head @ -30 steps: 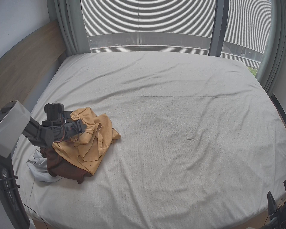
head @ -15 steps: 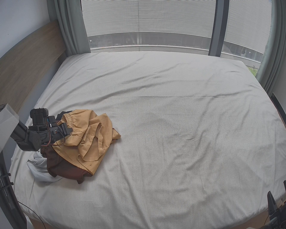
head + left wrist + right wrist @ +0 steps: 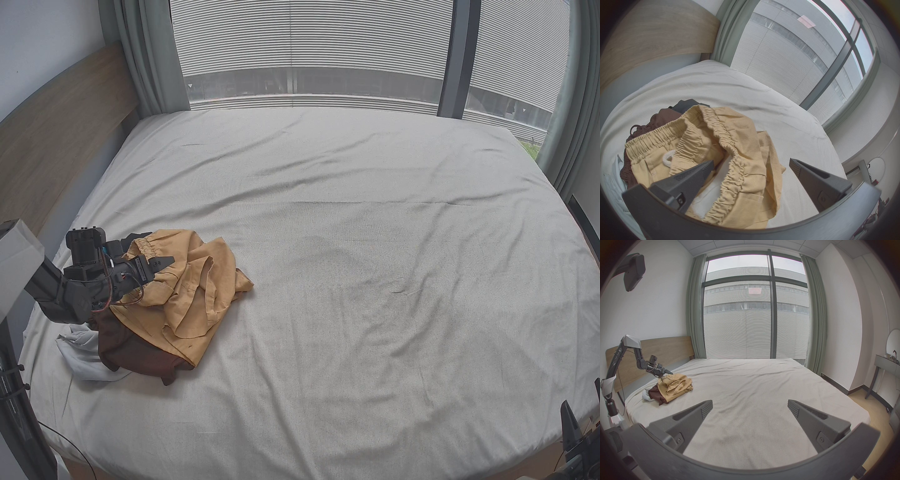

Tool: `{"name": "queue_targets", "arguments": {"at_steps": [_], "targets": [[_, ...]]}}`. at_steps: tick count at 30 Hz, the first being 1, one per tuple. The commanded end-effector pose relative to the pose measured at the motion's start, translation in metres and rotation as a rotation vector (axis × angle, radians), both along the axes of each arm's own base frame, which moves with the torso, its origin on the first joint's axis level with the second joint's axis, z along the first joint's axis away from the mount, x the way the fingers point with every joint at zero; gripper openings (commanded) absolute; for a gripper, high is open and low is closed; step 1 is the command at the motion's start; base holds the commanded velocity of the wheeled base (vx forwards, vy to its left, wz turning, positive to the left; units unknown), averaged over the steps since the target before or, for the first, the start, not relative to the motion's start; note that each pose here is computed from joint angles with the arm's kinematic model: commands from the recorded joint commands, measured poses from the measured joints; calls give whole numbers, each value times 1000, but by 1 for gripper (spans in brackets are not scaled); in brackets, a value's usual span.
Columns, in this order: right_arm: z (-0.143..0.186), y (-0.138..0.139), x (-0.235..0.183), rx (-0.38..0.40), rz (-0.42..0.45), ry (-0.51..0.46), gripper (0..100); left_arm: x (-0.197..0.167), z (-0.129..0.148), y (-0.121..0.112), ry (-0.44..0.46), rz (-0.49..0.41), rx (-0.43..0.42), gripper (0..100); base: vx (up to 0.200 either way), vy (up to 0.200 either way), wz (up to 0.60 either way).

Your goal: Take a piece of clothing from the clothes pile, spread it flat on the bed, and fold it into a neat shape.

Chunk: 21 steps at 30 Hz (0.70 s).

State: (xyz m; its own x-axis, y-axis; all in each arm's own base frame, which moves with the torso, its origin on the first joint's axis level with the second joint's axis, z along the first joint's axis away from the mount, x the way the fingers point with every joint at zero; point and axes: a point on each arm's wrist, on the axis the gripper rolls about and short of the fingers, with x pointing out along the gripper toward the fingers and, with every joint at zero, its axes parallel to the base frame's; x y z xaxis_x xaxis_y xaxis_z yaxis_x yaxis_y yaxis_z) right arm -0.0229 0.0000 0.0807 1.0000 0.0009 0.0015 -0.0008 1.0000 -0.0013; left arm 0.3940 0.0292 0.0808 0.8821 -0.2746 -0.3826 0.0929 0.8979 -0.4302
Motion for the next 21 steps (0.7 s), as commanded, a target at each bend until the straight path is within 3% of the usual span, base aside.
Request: {"name": "queue_targets", "arguments": {"at_steps": [1, 12, 13, 21], "targets": [[-5, 0, 0, 0, 2, 5, 100, -4, -4, -16, -2, -35, -2, 100, 0, 0, 0], [-5, 0, 0, 0, 1, 5, 100, -7, -8, -19, -17, -46, 3, 100, 0, 0, 0], [-5, 0, 0, 0, 1, 5, 100, -8, -8, -19, -15, -46, 3, 0, 0, 0, 0], [-5, 0, 0, 0, 1, 6, 100, -9, -6, -20, -47, -58, -3, 0, 0, 0, 0]]}}
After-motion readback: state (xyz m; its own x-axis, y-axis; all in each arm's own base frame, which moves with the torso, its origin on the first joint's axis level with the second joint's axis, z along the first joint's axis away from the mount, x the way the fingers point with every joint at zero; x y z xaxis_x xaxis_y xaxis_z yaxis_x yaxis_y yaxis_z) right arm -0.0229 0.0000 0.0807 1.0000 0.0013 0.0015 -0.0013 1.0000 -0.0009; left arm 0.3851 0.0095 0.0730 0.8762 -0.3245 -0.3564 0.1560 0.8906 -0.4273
